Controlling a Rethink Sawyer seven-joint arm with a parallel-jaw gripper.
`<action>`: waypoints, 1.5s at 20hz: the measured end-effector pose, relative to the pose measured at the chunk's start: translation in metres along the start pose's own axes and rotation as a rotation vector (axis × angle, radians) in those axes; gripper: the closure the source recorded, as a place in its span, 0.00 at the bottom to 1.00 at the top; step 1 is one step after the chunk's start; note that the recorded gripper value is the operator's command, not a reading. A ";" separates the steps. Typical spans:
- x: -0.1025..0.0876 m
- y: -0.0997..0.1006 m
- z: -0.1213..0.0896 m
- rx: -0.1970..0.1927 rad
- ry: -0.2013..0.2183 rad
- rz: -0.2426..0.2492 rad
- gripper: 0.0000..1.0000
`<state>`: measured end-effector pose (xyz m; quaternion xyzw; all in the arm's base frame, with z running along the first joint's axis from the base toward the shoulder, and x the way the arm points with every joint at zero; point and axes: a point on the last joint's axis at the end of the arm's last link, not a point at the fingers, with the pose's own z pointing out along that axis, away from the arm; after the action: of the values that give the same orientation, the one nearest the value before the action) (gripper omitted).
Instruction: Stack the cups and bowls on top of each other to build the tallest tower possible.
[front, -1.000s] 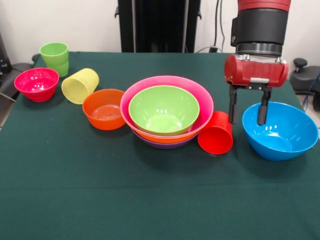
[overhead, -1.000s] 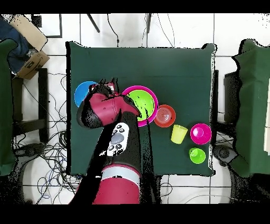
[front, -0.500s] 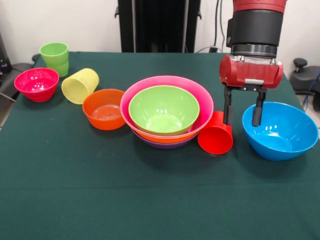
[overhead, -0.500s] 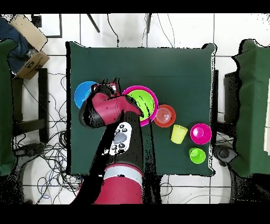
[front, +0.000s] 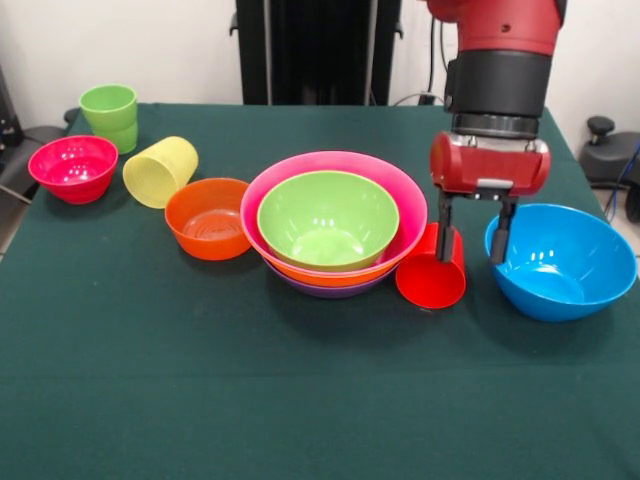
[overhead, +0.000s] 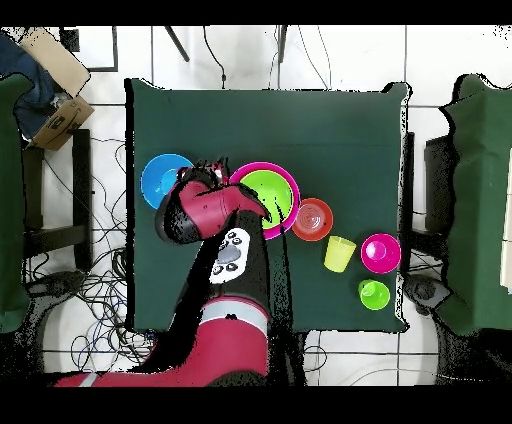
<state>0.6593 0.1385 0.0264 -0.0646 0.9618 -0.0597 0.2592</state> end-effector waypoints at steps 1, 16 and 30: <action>0.001 0.000 0.001 0.000 0.003 -0.001 0.00; 0.030 0.019 0.018 0.000 0.060 0.004 0.00; 0.028 0.017 0.009 0.034 0.078 -0.003 0.00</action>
<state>0.6386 0.1505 0.0023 -0.0595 0.9699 -0.0788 0.2227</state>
